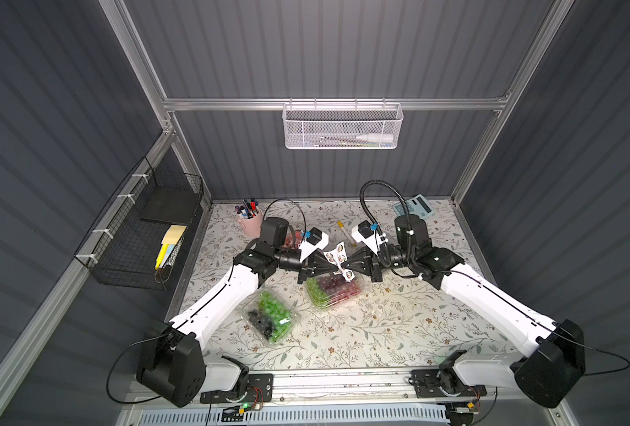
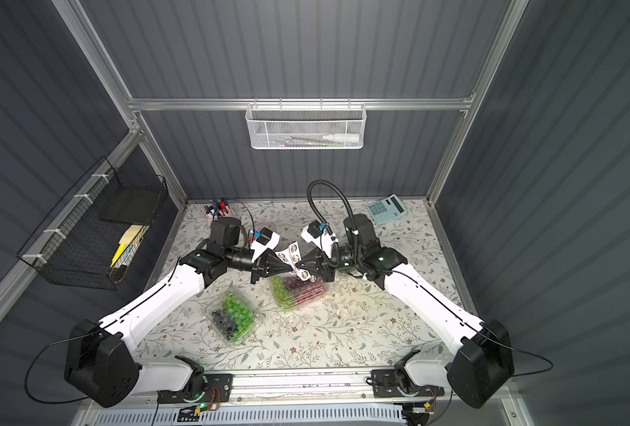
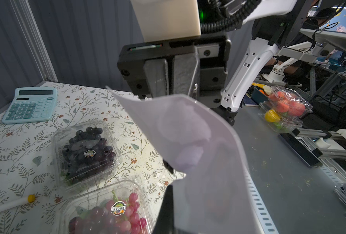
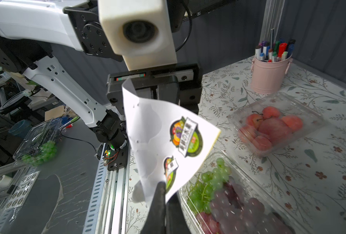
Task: Label fruit boxes
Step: Adjust the label sticker, then tear off the label from the label sticker.
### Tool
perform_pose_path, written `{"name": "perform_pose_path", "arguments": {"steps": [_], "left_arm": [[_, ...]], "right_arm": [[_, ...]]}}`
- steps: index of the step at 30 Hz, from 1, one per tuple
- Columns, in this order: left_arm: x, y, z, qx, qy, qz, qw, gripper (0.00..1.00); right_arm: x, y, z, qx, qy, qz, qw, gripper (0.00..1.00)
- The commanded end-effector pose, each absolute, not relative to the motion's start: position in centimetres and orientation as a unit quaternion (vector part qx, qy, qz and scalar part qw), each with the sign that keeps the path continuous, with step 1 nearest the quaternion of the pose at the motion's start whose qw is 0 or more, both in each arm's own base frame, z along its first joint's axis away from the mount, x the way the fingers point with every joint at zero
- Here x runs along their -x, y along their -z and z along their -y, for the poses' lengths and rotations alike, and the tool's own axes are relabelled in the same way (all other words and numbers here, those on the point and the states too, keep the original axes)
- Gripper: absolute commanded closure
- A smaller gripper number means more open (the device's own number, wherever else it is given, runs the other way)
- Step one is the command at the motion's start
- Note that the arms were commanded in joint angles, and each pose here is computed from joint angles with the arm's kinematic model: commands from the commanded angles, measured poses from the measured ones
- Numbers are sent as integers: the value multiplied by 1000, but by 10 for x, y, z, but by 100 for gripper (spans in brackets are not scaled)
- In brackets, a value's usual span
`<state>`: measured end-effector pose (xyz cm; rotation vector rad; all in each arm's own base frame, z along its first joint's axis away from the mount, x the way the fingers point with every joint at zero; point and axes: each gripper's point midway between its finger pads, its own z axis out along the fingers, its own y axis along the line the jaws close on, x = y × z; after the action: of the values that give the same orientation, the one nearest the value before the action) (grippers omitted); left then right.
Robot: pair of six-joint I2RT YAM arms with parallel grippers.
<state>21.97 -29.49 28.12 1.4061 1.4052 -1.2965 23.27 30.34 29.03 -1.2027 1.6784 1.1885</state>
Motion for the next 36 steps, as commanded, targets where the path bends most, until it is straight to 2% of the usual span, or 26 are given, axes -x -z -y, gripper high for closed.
{"name": "perform_pose_path", "arguments": {"steps": [1, 2, 5, 10, 16, 17, 24, 36], "left_arm": [[-214, -292, 296, -554, 512, -532, 384, 100], [-215, -293, 296, -553, 510, -534, 387, 100], [-219, -292, 296, -547, 502, -542, 394, 100], [-232, -287, 295, -526, 475, -575, 408, 100], [-248, -284, 293, -492, 452, -609, 427, 100], [-250, -284, 293, -488, 452, -612, 428, 100], [-253, -283, 293, -482, 448, -618, 430, 100], [-252, -282, 294, -486, 450, -617, 425, 100]], "right_arm": [[-240, -286, -300, 455, -449, -668, 382, 100], [-240, -286, -300, 454, -447, -668, 383, 100], [-246, -285, -296, 439, -431, -682, 394, 92], [-252, -295, -280, 414, -386, -694, 444, 82], [-259, -304, -250, 379, -308, -709, 508, 59], [-256, -305, -248, 384, -303, -704, 515, 57], [-234, -310, -252, 462, -297, -623, 558, 58], [-251, -318, -275, 488, -307, -591, 564, 59]]}}
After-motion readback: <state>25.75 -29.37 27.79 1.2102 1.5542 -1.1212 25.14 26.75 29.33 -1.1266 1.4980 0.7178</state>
